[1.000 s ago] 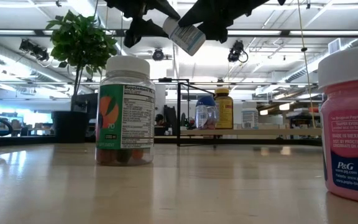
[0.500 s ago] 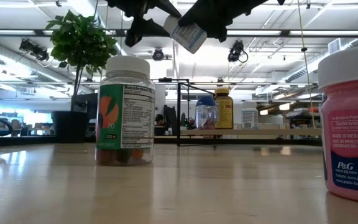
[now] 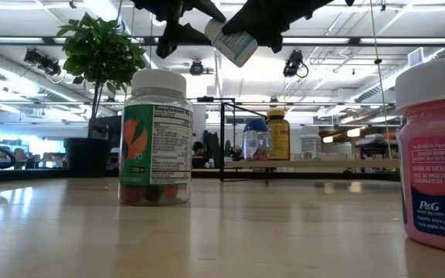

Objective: Pick and place medicine bottles onto shelf by color
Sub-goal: Put the white and blue medicine bottle on the shelf aligned with the other white and blue medicine bottle

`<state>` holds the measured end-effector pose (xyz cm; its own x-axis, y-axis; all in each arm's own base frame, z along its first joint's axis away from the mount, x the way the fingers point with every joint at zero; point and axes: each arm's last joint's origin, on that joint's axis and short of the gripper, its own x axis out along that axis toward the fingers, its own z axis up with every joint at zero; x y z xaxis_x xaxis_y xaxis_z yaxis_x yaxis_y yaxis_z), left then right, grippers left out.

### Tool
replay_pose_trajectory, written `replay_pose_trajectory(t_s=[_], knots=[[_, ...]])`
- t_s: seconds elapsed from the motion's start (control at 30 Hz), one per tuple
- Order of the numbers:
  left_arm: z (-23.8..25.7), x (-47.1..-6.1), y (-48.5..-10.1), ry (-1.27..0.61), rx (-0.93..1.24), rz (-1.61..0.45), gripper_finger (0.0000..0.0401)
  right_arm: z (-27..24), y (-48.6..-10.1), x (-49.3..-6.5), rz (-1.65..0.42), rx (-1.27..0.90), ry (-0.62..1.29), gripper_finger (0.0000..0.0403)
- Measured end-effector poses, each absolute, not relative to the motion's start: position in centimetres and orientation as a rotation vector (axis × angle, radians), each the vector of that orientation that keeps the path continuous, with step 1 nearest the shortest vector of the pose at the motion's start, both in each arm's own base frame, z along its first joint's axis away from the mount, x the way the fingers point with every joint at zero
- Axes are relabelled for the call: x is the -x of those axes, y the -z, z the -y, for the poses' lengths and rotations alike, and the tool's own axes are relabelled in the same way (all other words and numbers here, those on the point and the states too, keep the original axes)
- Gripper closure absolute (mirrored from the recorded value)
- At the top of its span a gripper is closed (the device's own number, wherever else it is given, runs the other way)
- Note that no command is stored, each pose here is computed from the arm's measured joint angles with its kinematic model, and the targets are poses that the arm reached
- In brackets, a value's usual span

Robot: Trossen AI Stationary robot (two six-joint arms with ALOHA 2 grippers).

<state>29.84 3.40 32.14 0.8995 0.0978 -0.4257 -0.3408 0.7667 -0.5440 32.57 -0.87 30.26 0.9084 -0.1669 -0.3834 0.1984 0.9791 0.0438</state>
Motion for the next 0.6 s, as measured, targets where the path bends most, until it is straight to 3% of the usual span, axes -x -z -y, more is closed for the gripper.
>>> replay_pose_trajectory(t_s=[0.6], knots=[[-3.51, -29.97, -32.54, -0.236, 0.658, -0.346, 0.0193, 0.8, -30.25, -32.5, -0.396, -0.15, 0.175, 0.0225]])
